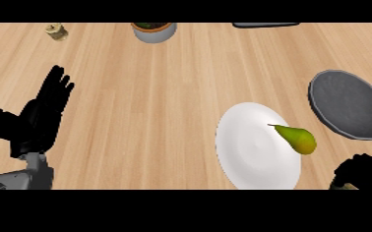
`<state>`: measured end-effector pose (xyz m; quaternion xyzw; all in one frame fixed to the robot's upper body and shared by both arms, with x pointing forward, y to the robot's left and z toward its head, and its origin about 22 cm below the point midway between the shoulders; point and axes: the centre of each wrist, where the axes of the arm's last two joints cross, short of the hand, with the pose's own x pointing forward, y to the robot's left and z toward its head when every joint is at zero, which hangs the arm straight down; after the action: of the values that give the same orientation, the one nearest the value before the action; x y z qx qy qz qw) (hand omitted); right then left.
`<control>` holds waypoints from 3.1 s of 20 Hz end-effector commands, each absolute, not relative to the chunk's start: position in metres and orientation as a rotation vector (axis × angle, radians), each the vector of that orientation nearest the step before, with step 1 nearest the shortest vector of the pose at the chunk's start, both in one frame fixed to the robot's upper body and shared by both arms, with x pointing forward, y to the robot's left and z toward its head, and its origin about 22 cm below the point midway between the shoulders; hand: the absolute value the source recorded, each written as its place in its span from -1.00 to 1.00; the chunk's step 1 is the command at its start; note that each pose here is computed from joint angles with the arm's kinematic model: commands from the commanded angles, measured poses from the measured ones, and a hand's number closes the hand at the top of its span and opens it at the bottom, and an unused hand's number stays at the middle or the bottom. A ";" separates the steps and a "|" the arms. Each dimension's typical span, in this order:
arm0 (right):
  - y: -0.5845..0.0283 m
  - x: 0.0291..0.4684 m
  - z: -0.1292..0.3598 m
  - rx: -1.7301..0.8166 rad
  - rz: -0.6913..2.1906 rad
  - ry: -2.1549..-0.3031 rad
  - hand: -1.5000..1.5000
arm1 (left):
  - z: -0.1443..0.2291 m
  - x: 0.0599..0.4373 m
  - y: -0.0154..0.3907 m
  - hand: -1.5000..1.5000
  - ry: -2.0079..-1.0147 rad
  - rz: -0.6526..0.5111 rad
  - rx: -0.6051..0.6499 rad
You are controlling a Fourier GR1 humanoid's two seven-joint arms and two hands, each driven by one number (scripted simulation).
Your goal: Pick the squash from the plate and place it in the pan
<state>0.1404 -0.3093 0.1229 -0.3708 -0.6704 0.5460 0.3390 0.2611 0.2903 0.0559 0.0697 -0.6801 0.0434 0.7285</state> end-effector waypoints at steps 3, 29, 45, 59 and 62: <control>-0.324 0.098 0.176 -1.021 1.293 -1.749 1.00 | 0.068 0.279 0.272 0.00 -1.516 0.060 0.126; -0.494 0.286 0.091 -0.926 0.955 -1.713 1.00 | 0.061 0.286 0.267 0.00 -1.531 0.008 0.091; -0.507 0.297 0.028 -0.795 0.927 -1.416 -1.00 | 0.061 0.277 0.273 0.00 -1.543 0.000 0.079; -0.571 0.256 0.078 -0.412 0.333 -1.721 -1.00 | 0.061 0.282 0.272 0.00 -1.524 0.027 0.091; -0.591 0.224 0.079 -0.369 0.288 -1.715 -1.00 | 0.060 0.278 0.266 0.00 -1.526 0.039 0.074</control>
<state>0.2553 -0.5654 0.0659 -0.2467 -0.7103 0.1655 0.6381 0.2816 0.2698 0.0597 0.0367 -0.6921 0.0142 0.7208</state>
